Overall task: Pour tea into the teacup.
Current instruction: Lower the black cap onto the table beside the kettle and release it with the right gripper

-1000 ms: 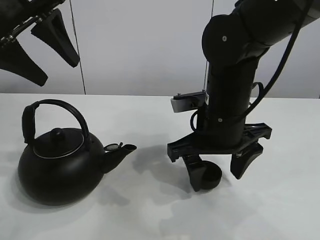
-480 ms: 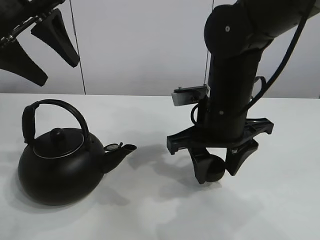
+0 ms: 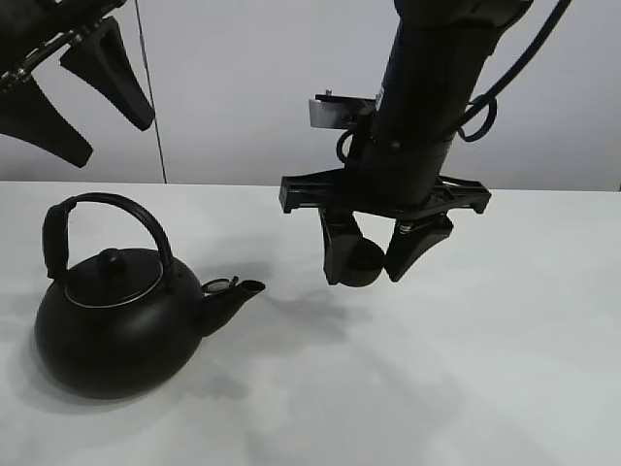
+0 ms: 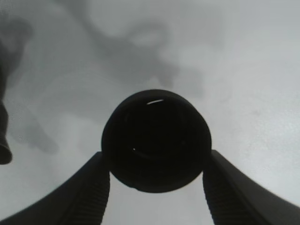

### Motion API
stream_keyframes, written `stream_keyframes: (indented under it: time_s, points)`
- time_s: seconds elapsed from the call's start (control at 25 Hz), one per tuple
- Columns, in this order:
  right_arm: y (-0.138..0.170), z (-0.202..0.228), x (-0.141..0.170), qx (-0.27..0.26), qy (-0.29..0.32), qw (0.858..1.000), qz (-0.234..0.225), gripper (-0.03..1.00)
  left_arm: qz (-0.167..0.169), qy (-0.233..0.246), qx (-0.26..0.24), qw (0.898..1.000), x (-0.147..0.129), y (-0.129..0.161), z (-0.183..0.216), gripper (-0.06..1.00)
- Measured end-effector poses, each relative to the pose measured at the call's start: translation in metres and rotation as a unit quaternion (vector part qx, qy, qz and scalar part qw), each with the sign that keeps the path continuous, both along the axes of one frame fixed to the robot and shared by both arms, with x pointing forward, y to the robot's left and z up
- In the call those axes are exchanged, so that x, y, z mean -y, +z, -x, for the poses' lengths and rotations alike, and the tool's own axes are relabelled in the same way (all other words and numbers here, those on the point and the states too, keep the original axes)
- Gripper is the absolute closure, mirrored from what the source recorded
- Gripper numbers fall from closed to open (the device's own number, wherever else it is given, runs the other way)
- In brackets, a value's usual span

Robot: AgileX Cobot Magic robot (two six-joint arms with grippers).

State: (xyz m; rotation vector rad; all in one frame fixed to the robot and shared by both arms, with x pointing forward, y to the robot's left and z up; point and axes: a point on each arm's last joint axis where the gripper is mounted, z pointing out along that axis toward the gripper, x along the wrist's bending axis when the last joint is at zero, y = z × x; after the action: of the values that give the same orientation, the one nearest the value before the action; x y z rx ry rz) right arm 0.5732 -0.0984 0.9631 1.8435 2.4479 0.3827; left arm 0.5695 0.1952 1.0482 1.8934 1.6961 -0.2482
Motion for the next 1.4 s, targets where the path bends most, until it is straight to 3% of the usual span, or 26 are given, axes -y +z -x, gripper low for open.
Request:
stream_keyframes:
  time_s: [0.2, 0.72, 1.4]
  points:
    - [0.001, 0.002, -0.014, 0.018, 0.008, 1.000, -0.023, 0.57, 0.000, 0.000, 0.000, 1.000, 0.000, 0.000, 0.000, 0.47]
    - [-0.041, -0.015, -0.049, 0.010, 0.023, 0.999, -0.021, 0.57, 0.000, 0.010, 0.015, 1.000, -0.001, 0.001, -0.003, 0.47]
    - [-0.058, -0.023, -0.041, -0.022, -0.006, 1.000, -0.005, 0.57, 0.000, 0.014, 0.021, 1.000, -0.001, 0.001, -0.004, 0.47]
